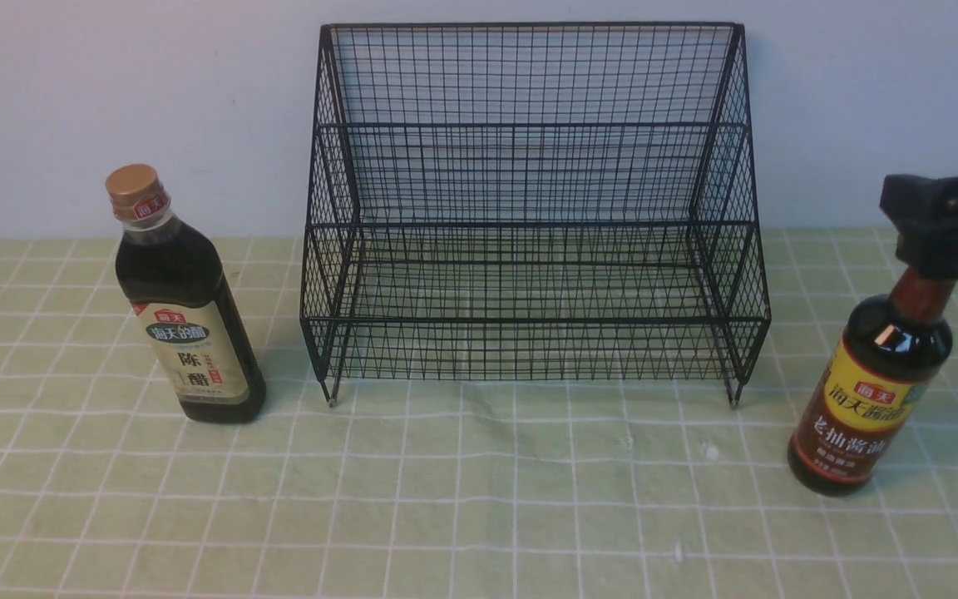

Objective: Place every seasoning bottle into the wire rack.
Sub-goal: Use the right arm to grab the condiment bottle closest to it

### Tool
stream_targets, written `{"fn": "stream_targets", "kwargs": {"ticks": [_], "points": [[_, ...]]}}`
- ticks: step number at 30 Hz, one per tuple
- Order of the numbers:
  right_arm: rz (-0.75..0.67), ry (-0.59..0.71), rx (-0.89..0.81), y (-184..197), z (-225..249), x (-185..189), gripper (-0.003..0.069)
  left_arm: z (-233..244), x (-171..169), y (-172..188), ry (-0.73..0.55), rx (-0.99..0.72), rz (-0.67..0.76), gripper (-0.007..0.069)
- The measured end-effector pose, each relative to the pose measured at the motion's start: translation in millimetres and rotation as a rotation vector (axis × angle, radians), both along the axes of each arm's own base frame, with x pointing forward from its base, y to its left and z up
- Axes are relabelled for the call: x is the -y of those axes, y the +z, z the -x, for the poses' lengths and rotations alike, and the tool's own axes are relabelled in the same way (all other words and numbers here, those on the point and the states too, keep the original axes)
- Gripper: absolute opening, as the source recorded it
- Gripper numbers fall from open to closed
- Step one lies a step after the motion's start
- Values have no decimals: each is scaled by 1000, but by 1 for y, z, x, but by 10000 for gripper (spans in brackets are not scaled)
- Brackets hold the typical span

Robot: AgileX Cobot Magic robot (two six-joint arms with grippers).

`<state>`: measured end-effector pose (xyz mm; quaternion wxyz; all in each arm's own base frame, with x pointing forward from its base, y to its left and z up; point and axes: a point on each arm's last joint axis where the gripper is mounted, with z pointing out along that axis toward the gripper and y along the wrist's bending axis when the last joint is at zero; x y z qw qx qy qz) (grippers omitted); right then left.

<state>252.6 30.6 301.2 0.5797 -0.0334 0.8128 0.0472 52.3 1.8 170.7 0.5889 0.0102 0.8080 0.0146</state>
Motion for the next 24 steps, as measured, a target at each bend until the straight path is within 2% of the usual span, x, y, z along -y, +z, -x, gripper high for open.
{"fn": "stream_targets", "kwargs": {"ticks": [18, 22, 23, 24], "points": [[52, 0, -168, -24, -4, 1, 513, 0, 0, 0, 0, 0, 0, 18], [59, 2, -188, -29, -7, 0, 464, 0, 0, 0, 0, 0, 0, 18], [61, 3, -194, -31, -8, 0, 399, 0, 0, 0, 0, 0, 0, 18], [61, 3, -194, -31, -8, 0, 381, 0, 0, 0, 0, 0, 0, 18]]}}
